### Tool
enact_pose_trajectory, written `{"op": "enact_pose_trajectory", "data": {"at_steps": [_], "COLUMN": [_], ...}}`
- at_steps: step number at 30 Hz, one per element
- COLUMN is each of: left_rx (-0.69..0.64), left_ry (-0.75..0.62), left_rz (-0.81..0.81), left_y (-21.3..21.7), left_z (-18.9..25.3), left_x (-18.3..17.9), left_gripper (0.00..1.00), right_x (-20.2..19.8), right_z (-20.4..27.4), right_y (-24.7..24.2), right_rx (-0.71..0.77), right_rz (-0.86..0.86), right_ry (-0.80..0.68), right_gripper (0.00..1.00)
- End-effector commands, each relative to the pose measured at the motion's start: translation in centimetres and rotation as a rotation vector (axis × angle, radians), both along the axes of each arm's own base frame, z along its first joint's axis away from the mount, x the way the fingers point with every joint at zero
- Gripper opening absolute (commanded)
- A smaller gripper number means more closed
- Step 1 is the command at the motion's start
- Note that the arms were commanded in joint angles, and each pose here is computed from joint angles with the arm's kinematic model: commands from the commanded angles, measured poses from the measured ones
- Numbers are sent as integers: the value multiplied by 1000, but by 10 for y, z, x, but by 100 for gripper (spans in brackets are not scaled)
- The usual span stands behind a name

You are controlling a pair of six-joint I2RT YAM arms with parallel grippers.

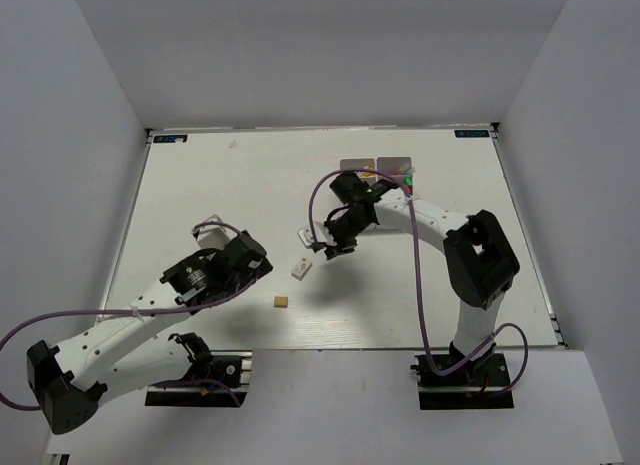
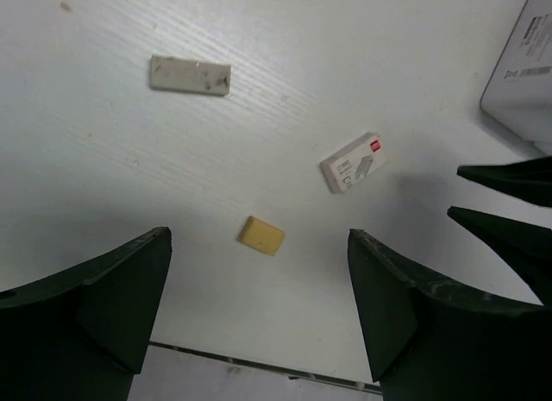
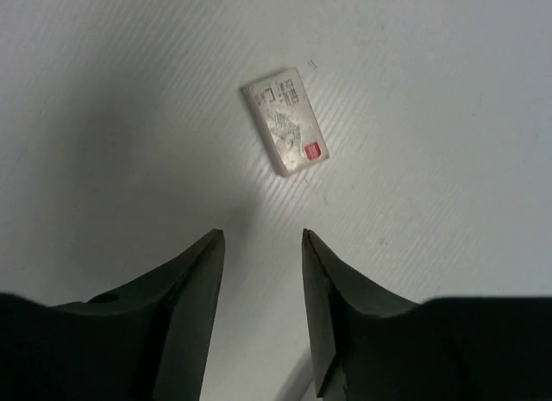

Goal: Sort the stationery into containers
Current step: Pick up the stationery from the center of the board.

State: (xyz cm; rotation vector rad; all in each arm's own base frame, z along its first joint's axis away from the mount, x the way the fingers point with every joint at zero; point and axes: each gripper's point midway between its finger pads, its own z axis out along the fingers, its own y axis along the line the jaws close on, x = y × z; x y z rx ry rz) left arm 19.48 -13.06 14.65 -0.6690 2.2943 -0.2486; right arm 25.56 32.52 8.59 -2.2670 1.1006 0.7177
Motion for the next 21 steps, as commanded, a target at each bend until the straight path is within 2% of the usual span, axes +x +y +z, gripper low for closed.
{"op": "enact_pose_trajectory", "data": {"at_steps": [1,3,7,14,21], "left_rx": [-106,-128,-158,-151,-161], "left_ry": [32,21,27,94,91], "left_rz": [74,82,76,63,69], "left_y": [10,13,17,18,20], "left_z": [-9,-14,-15,-33,-33], "left_x": [-19,-23,-31,-44,-46], "left_gripper": [91,88,88,88,88], "right_x": [4,-2,-7,-7,-6], "right_z": [2,-3,-12,-26,-48], "right_y": [24,33,48,67,73], "right_rx": [-4,-15,-21,-49,-108], "right_rz": [62,95,125,139,145], "right_ry": [-97,-114,-128,-134,-127], "right_gripper": [48,56,65,67,67]}}
